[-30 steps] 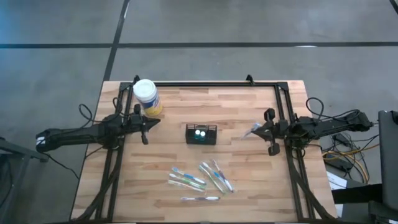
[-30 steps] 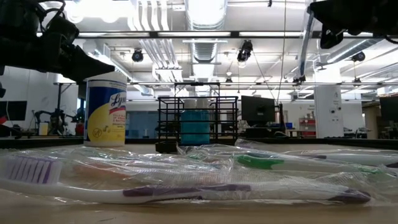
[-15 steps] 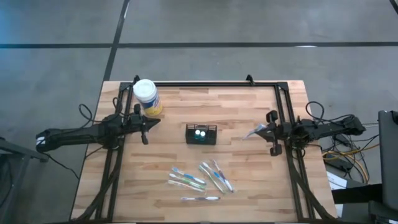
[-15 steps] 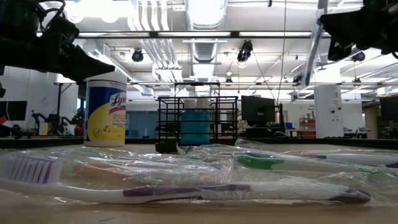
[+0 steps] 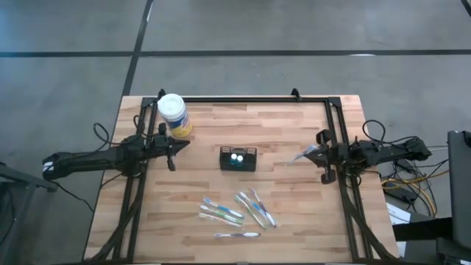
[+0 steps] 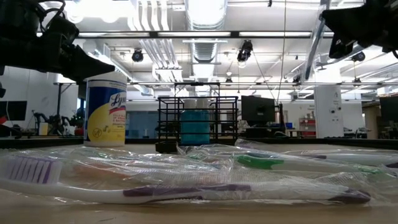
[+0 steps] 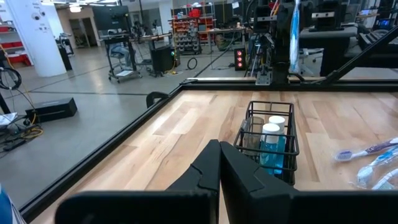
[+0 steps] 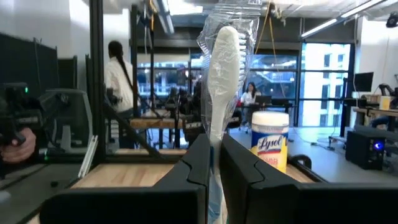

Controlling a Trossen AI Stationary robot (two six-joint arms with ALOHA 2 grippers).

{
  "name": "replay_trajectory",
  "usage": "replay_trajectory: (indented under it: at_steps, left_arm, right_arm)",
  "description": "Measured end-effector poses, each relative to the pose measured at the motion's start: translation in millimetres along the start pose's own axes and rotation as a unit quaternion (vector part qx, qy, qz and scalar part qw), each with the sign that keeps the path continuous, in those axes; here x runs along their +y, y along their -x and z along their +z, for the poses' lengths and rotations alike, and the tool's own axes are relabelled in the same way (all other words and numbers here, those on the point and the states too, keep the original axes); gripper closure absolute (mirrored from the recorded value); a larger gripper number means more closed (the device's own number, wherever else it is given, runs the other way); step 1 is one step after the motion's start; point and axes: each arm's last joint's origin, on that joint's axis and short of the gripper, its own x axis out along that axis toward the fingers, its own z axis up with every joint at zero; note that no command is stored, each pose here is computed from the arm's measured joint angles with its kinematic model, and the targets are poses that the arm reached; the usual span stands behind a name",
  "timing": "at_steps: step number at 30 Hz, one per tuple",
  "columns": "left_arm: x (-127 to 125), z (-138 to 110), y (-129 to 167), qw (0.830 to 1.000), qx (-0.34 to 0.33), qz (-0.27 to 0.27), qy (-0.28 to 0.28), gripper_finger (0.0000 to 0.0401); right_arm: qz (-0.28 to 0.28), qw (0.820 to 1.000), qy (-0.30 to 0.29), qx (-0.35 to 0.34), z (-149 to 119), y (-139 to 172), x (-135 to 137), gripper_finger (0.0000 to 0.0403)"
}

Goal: Pick & Place toothbrushing station
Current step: Put the right blue toothbrush into the mesh organizer

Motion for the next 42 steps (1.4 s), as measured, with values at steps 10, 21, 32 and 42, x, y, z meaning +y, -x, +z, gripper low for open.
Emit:
replay_trajectory:
  at_steps: [10, 21, 32, 42]
  left_arm:
    - [0, 1, 0, 1.000, -0.004, 0.000, 0.000, 0.0394]
    - [0, 2, 0, 1.000, -0.008, 0.004, 0.001, 0.0394]
    - [1, 4, 0, 1.000, -0.021, 0.014, 0.002, 0.0394]
    - [1, 5, 0, 1.000, -0.023, 0.015, 0.002, 0.0394]
  right_arm:
    - [-0.025, 0.999, 0.001, -0.030, 26, -12, 0, 0.0390]
    - [-0.012, 0.994, 0.109, 0.026, 93, -85, 9, 0.0390]
    - [0.017, 0.990, 0.106, 0.089, 105, -162, -24, 0.0390]
    - [0.055, 0.985, 0.098, 0.131, 51, -193, -57, 0.0390]
